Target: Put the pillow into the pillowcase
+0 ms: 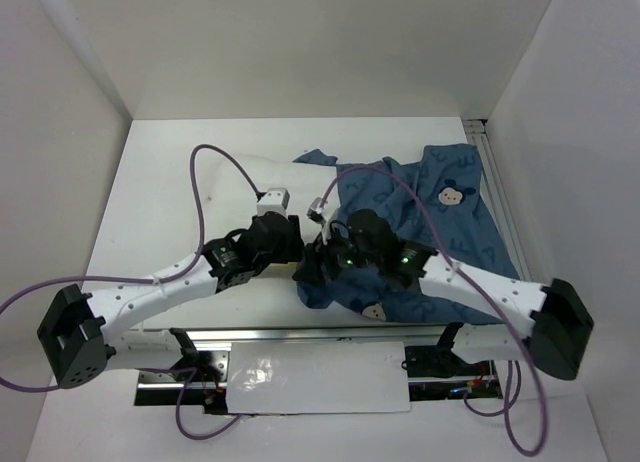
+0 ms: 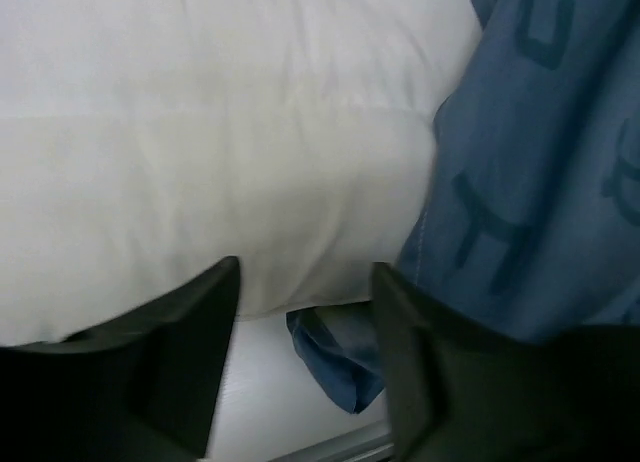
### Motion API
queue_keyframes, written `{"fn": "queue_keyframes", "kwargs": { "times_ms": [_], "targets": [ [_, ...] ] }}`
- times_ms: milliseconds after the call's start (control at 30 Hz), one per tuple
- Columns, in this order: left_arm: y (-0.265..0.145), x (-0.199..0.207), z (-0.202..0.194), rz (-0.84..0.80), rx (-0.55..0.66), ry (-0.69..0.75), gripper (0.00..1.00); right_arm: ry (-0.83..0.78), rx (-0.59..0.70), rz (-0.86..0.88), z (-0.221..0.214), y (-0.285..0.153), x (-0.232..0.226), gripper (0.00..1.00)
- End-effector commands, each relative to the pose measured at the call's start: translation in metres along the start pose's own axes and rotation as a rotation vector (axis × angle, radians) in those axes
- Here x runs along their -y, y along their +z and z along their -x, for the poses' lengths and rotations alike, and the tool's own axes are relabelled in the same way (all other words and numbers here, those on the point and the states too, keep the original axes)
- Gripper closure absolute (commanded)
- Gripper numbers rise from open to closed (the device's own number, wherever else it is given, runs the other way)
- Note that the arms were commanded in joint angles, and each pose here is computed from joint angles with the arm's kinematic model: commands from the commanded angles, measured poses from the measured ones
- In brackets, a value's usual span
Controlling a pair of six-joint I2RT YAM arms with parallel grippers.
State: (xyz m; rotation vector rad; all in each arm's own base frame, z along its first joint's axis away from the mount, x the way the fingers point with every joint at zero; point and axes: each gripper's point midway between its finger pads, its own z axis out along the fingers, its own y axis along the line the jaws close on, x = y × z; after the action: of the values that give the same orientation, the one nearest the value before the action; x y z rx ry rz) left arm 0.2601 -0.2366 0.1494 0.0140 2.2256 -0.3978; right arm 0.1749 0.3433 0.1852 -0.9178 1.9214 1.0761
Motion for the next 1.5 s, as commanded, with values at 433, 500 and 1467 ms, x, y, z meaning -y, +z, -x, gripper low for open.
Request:
{"fn": "queue_keyframes", "kwargs": {
  "times_ms": [433, 500, 1467],
  "targets": [
    [0.009, -0.003, 0.094, 0.086, 0.029, 0.041, 0.0, 0.243, 0.143, -0.939, 0.074, -0.114, 0.141, 0.19],
    [0.044, -0.006, 0.105, 0.127, 0.014, 0.079, 0.0, 0.261, 0.135, -0.952, 0.089, -0.106, 0.173, 0.29],
    [0.184, -0.026, 0.064, -0.053, -0.112, 0.146, 1.0, 0.254, -0.088, -0.859, 0.09, -0.002, 0.36, 1.0]
  ]
}}
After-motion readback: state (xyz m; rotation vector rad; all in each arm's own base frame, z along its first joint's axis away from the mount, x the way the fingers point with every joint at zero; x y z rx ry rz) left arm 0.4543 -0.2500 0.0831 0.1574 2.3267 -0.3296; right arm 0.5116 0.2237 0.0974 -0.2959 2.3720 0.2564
